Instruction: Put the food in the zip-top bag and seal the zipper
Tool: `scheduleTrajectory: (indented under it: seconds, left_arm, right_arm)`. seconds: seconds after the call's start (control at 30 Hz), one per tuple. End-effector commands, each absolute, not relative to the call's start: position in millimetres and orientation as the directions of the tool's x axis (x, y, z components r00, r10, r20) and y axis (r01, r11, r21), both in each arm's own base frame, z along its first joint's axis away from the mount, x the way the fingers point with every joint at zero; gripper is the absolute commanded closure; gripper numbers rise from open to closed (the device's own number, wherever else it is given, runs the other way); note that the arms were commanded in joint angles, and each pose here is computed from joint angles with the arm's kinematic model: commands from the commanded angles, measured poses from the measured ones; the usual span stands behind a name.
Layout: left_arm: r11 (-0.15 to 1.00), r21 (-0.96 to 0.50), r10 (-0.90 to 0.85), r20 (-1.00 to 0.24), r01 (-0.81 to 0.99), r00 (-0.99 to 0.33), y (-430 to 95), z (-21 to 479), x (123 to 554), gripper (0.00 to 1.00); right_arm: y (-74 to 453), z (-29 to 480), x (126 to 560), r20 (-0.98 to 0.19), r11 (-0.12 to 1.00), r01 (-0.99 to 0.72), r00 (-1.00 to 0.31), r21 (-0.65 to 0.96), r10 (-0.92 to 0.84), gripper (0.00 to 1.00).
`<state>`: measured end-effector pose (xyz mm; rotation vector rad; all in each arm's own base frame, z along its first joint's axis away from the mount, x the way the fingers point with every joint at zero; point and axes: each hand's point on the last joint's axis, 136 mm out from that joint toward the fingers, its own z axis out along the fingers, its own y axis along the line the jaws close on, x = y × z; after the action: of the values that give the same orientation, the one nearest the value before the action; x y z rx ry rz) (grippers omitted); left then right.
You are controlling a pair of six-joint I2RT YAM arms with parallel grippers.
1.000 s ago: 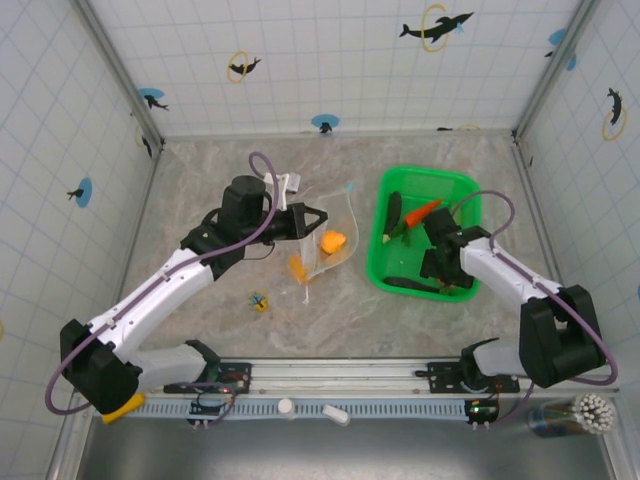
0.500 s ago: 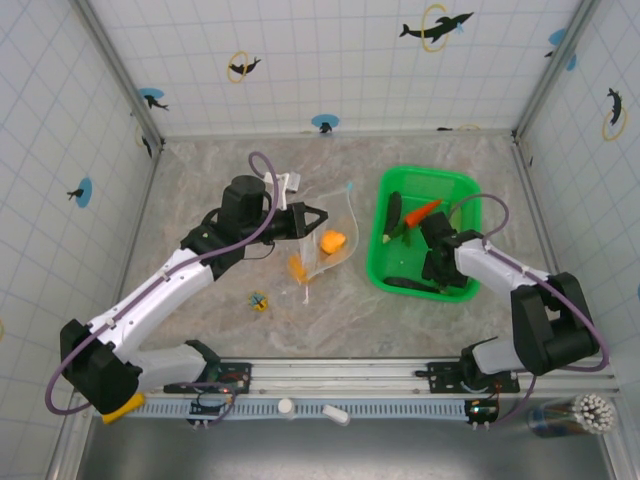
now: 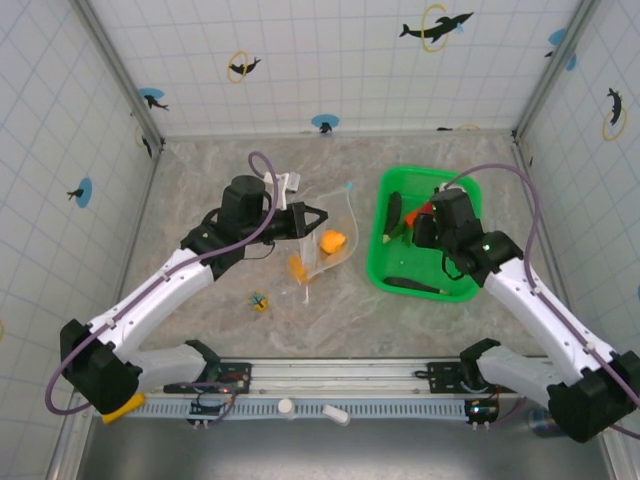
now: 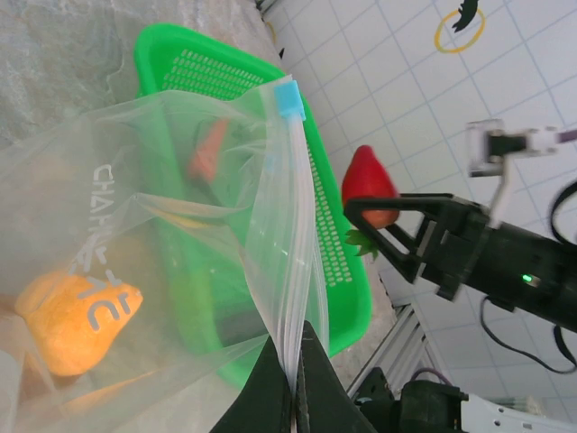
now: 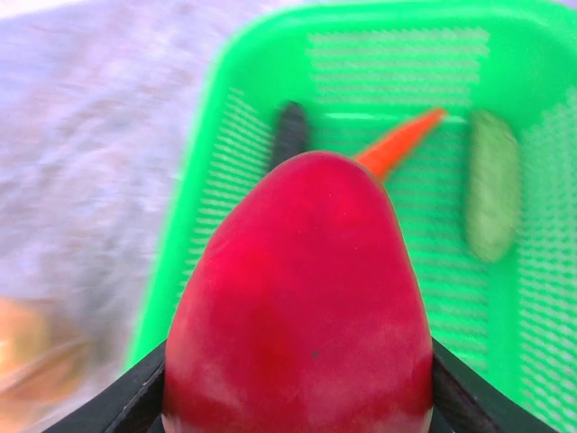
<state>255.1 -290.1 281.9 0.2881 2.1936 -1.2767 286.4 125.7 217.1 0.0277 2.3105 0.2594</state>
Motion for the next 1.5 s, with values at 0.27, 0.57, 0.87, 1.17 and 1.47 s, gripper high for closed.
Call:
scheduleTrajectory:
  seconds: [0.27, 0.57, 0.87, 1.17, 1.47]
  left_arm:
    - [0.471, -0.743, -0.124, -0.590, 0.476, -0.798, -294.9, 310.3, 254.5, 1.00]
    - [0.478, -0.742, -0.145, -0.595, 0.470, -0.791, -292.0, 317.2, 256.1, 1.00]
    - [0.465, -0.748, -0.159, -0.597, 0.474, -0.786, -294.3, 324.2, 258.6, 1.00]
    - [0.411, -0.770, -0.131, -0.580, 0.488, -0.804, -306.4, 328.0, 255.9, 1.00]
    - [0.417, -0.762, -0.141, -0.593, 0.496, -0.793, -302.2, 333.7, 254.2, 1.00]
  right_arm:
    - [248.7, 346.7, 255.1, -0.872, 0.728, -0.550, -0.471, 0.410, 0.134, 0.49]
    - [303.7, 325.2, 241.8, -0.808, 0.644, -0.558, -0.564, 0.523, 0.168, 0.49]
    - [302.1, 249.9, 240.9, -0.711, 0.808, -0.332, -0.688, 0.486, 0.145, 0.52]
    - [301.7, 240.0, 263.6, -0.695, 0.938, -0.239, -0.719, 0.251, 0.003, 0.40]
    - [309.3, 256.1, 276.8, -0.701, 0.908, -0.276, -0.713, 0.316, 0.027, 0.17]
